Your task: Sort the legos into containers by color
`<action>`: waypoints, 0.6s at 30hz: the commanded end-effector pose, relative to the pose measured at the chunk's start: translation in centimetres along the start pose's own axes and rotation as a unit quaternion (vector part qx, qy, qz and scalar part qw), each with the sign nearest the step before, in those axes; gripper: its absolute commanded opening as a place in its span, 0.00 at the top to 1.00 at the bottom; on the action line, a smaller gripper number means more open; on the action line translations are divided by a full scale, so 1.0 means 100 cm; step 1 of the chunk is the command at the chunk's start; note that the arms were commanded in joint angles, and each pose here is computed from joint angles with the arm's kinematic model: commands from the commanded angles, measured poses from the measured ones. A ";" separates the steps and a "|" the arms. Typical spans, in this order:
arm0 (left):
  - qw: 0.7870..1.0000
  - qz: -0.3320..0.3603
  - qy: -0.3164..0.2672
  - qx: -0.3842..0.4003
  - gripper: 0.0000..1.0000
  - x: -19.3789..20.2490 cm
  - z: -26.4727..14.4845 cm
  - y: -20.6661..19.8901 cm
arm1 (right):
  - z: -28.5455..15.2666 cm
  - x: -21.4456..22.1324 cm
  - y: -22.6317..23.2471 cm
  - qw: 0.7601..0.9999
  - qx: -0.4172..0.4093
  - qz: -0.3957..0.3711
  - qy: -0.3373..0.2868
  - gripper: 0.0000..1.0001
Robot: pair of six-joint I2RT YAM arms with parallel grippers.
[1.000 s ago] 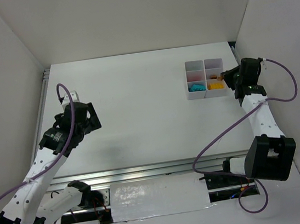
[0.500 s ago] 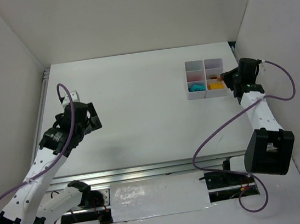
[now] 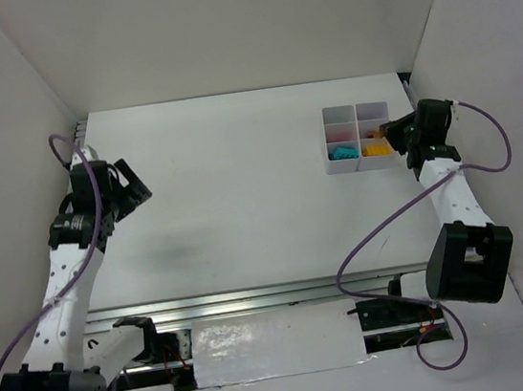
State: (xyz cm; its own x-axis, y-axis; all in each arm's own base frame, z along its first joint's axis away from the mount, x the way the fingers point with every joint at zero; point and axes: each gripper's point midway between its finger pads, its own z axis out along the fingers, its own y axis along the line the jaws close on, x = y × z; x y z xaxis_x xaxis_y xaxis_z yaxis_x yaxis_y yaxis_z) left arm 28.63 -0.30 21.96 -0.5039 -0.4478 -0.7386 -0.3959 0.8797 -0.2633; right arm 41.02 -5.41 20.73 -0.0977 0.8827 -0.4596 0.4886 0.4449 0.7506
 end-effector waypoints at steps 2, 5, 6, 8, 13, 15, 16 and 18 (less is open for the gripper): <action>0.989 -0.094 -0.093 0.066 0.00 -0.099 0.009 -0.059 | -0.009 0.000 0.021 0.998 -0.057 0.007 0.006 1.00; 0.979 -0.153 -0.135 0.029 0.00 -0.153 0.056 -0.076 | -0.007 0.011 0.022 0.996 -0.079 0.030 0.023 1.00; 0.972 -0.176 -0.152 0.035 0.00 -0.173 0.085 -0.088 | 0.000 0.017 0.024 0.995 -0.088 0.030 0.042 1.00; 0.968 -0.198 -0.151 0.033 0.00 -0.174 0.144 -0.098 | 0.007 0.026 0.020 0.994 -0.073 0.035 0.069 1.00; 0.959 -0.194 -0.201 0.049 0.00 -0.220 0.218 -0.132 | 0.013 0.049 0.009 0.989 -0.090 -0.010 0.116 1.00; 0.962 -0.190 -0.193 0.023 0.00 -0.210 0.242 -0.132 | 0.011 0.049 0.008 0.988 -0.099 -0.011 0.122 1.00; 0.962 -0.185 -0.197 0.026 0.00 -0.208 0.246 -0.136 | 0.006 0.052 0.012 0.984 -0.111 -0.015 0.135 1.00; 0.964 -0.161 -0.212 0.018 0.01 -0.203 0.250 -0.150 | -0.004 0.057 0.021 0.975 -0.145 -0.046 0.161 1.00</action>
State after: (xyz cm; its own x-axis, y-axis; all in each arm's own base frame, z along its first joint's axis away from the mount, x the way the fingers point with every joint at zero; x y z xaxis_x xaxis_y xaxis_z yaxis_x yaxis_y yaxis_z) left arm 62.57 0.83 18.62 -0.1498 -0.6410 -0.7528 -0.5160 0.7002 -0.4935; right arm 41.29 -0.59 17.14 -0.3411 0.8836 -0.3208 0.3703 0.4400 0.8181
